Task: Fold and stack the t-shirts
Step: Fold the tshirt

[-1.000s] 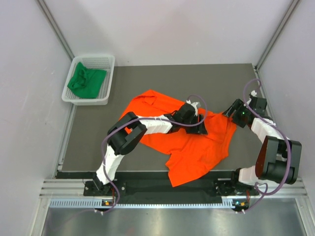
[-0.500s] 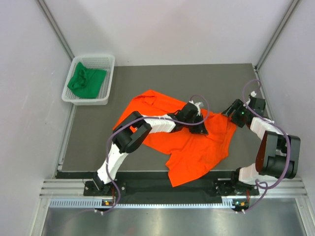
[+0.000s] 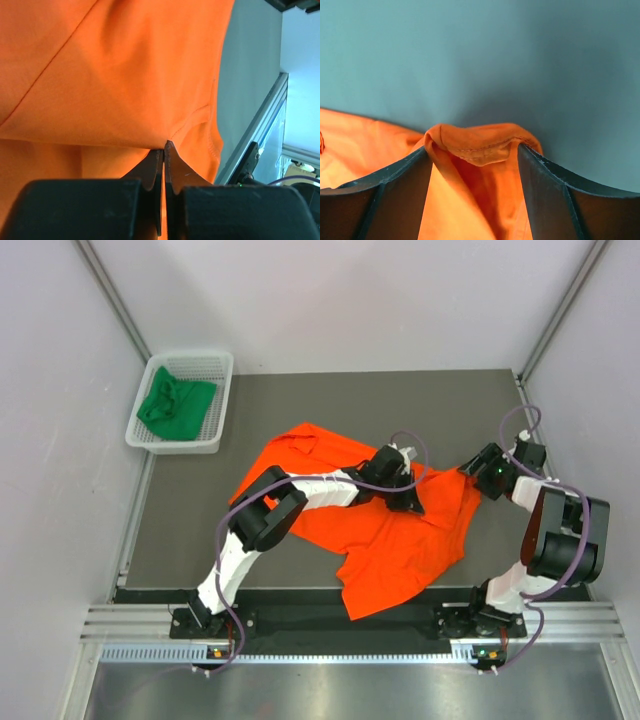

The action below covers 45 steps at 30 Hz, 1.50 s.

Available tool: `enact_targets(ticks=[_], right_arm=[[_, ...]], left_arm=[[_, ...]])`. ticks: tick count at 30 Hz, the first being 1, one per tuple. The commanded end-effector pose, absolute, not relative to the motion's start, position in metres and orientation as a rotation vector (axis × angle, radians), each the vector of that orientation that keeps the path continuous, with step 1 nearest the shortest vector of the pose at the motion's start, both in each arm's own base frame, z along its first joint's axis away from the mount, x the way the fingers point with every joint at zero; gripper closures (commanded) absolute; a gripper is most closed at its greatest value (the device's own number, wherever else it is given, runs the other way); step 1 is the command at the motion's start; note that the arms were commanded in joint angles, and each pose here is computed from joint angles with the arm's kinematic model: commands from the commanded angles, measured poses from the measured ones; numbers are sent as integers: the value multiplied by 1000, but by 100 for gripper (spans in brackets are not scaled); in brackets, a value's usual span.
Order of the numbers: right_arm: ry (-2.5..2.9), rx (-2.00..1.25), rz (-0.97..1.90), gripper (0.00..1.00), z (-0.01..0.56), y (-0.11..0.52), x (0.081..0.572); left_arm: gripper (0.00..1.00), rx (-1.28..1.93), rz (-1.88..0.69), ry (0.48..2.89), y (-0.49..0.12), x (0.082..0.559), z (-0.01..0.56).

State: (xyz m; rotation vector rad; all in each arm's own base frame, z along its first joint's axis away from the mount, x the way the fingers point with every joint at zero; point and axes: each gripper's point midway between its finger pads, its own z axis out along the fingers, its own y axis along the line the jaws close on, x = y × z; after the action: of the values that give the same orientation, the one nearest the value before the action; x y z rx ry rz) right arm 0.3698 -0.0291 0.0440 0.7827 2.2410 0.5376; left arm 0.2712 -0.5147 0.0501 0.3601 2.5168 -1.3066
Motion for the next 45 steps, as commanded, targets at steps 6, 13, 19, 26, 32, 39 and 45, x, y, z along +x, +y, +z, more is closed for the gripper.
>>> enact_targets(ticks=[6,13,19,26,32,39,45], right_arm=[[2155,787,559,32,51,-51,390],[2161,747,616,30,73,-36,375],[2181,680,612,29,94,-20,345],[2211,638,655,38,76,-10,338],[2217,618,681,41,63,-3,346],[2251,610,686,58,45,6,341],[2284,642,656,100,52,6,325]], left_arm=[[100,397,-1406,2463,-511,263,96],[100,392,-1443,2455,-511,264,99],[100,392,-1467,2455,-516,266,98],[100,396,-1492,2426,-517,266,112],[100,396,-1495,2419,-513,264,117],[100,399,-1508,2419,-512,264,119],[100,390,-1503,2425,-507,268,119]])
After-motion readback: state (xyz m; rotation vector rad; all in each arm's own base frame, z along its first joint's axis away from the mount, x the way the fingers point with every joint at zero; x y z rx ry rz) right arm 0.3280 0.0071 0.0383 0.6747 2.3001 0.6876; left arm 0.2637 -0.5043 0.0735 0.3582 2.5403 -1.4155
